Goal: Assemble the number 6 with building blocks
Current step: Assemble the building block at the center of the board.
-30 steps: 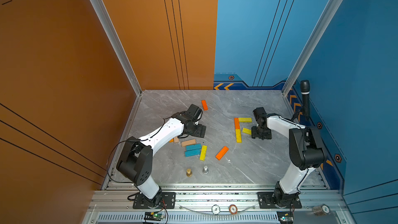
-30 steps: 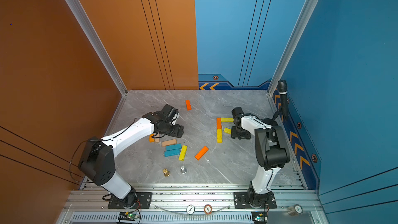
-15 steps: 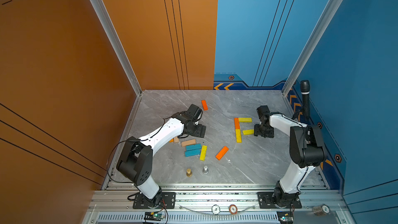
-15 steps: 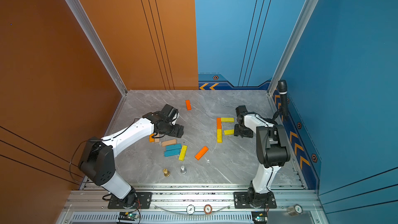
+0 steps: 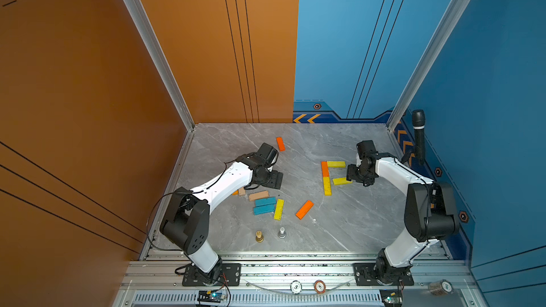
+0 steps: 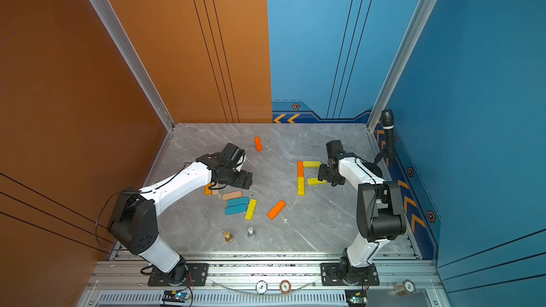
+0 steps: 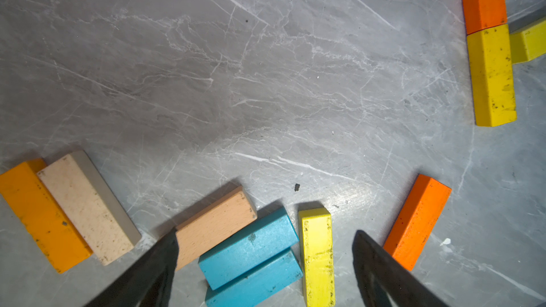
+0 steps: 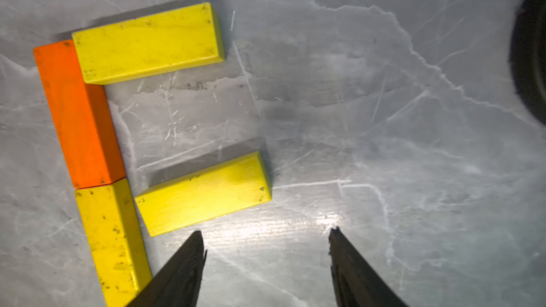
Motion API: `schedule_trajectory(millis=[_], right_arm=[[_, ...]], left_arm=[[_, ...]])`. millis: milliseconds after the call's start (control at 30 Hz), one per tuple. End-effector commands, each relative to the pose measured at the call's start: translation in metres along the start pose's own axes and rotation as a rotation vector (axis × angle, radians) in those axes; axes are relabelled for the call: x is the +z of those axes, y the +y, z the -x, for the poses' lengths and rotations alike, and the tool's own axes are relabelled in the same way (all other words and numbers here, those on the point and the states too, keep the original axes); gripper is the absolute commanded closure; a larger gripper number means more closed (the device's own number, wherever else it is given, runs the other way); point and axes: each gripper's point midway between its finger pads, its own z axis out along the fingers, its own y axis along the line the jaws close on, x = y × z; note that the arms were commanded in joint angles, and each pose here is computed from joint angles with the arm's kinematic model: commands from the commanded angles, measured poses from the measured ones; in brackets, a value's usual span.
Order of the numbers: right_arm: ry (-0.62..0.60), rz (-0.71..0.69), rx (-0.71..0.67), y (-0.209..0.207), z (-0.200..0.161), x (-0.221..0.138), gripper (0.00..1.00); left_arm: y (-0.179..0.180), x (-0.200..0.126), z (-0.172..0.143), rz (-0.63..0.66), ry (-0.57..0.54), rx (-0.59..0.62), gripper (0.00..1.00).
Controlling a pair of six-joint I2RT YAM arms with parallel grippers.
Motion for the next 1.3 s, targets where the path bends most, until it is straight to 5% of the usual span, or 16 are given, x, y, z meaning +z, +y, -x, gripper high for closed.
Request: schedule_trajectory(millis=[0,500,1267], right_arm=[[0.013,0.102,0.089,0.013,0.003,0.011,0.32],[-0.009,0.102,0.256,0.012,0.008,0.034,0.33],[0.006,0.183,0.31,0.025,-0.005,0.027,0.33]], left_arm=[[0.0,-0.007,0.003,0.018,-0.013,0.025,0.08],[-0.002,-0.006,0.003,0.016,-0.012,0.029,0.08],[-0.004,-0.006,0.003,0.01,-0.012,0.031,0.08]])
